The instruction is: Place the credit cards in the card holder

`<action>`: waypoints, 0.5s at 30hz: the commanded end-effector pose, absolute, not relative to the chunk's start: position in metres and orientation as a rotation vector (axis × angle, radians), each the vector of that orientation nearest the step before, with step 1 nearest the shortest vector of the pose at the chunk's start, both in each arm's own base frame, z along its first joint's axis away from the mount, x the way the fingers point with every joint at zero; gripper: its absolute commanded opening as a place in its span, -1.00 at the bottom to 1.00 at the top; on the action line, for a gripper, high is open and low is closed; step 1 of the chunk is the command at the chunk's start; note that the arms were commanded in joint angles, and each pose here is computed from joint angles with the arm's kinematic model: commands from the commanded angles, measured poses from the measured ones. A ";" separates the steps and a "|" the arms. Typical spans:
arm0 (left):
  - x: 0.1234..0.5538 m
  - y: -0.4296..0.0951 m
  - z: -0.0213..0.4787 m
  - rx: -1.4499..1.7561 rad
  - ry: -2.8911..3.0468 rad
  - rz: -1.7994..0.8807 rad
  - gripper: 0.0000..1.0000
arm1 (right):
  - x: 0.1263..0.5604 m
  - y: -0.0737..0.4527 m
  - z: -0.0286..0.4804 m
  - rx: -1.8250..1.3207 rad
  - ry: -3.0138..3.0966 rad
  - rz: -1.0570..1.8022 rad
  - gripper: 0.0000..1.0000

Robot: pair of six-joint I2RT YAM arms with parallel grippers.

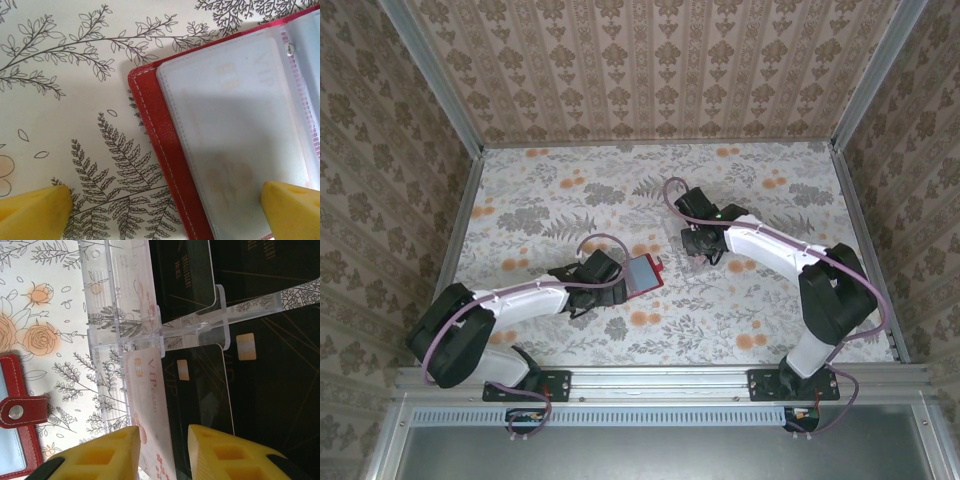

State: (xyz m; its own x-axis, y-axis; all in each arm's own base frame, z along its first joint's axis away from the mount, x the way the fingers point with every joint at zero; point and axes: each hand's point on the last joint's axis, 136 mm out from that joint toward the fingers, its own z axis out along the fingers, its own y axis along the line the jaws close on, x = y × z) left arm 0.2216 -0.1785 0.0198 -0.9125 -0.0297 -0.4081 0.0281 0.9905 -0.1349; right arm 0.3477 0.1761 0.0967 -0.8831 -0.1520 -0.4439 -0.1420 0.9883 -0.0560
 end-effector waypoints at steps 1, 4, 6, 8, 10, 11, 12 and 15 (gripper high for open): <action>0.220 -0.174 0.011 0.002 2.728 -0.157 1.00 | 0.343 0.178 0.088 -0.240 2.707 -0.053 -0.36; 0.220 -0.174 0.010 0.001 2.726 -0.159 1.00 | 0.342 0.181 0.089 -0.250 2.705 -0.040 -0.36; 0.220 -0.174 0.009 0.001 2.727 -0.157 1.00 | 0.341 0.183 0.088 -0.261 2.710 -0.041 -0.36; 0.219 -0.174 0.009 -0.001 2.727 -0.159 0.99 | 0.339 0.185 0.085 -0.269 2.716 -0.047 -0.36; 0.218 -0.173 0.008 -0.001 2.730 -0.155 1.00 | 0.338 0.185 0.083 -0.274 2.724 -0.055 -0.36; 0.218 -0.172 0.007 0.001 2.731 -0.154 1.00 | 0.338 0.186 0.082 -0.277 2.728 -0.056 -0.36; 0.218 -0.173 0.007 0.000 2.731 -0.156 1.00 | 0.338 0.187 0.081 -0.280 2.729 -0.056 -0.36; 0.217 -0.171 0.006 0.000 2.731 -0.154 1.00 | 0.337 0.187 0.081 -0.282 2.730 -0.056 -0.37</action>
State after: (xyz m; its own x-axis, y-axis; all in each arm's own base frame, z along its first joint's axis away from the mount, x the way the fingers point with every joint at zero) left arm 0.2221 -0.1782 0.0194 -0.9110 -0.0306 -0.4114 0.0272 0.9906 -0.1340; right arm 0.3448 0.1861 0.0889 -0.8862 -0.1812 -0.4264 -0.1692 0.9834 -0.0662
